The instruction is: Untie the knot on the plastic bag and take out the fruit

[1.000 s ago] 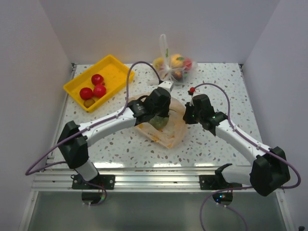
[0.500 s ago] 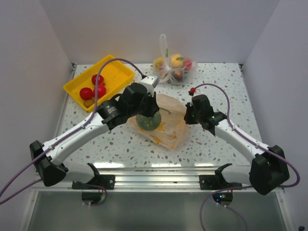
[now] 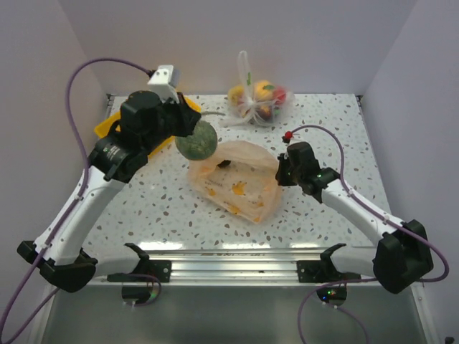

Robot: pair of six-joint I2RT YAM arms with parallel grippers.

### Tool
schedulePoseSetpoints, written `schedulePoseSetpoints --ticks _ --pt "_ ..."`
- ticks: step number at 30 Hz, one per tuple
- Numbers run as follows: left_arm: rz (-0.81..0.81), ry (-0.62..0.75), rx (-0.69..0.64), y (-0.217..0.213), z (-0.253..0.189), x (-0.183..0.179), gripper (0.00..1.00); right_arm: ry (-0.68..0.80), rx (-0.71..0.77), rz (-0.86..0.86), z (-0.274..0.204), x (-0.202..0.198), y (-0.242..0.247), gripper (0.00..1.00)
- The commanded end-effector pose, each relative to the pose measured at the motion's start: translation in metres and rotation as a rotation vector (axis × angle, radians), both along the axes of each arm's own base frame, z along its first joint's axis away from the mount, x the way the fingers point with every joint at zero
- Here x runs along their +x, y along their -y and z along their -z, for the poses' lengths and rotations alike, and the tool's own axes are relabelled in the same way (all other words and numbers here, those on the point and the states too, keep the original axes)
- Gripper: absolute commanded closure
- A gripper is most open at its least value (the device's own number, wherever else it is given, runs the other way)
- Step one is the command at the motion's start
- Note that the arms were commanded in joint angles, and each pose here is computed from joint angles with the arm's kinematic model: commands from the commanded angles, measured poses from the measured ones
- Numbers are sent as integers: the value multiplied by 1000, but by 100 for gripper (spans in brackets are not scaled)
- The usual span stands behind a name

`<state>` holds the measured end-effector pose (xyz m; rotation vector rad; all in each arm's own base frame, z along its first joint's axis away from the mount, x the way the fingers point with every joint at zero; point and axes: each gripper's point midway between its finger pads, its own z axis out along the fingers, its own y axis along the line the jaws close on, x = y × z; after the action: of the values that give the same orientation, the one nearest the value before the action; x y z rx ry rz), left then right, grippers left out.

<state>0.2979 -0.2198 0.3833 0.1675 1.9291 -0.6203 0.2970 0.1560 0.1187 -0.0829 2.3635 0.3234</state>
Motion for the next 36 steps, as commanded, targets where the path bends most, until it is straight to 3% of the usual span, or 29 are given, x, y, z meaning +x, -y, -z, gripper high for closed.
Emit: schedulePoseSetpoints --ticks 1,7,19,23,27,29,36 --pt "-255 202 -49 -54 -69 37 100 41 7 -7 -15 -4 3 100" --pt "-442 254 -63 -108 -77 108 100 76 32 -26 -31 -8 2 100" --pt "-665 205 -39 -209 -1 251 100 78 87 -61 -39 -15 -7 100" --pt "-672 164 -21 -224 49 292 100 68 87 -70 -37 -15 -8 100" --pt "-604 100 -23 -214 92 315 99 49 77 -68 -29 -15 -8 100" --pt "-559 77 -34 -205 107 321 90 39 73 -69 -25 -15 -8 100" --pt "-505 66 -67 -194 120 317 87 34 75 -63 -23 -12 -9 100"
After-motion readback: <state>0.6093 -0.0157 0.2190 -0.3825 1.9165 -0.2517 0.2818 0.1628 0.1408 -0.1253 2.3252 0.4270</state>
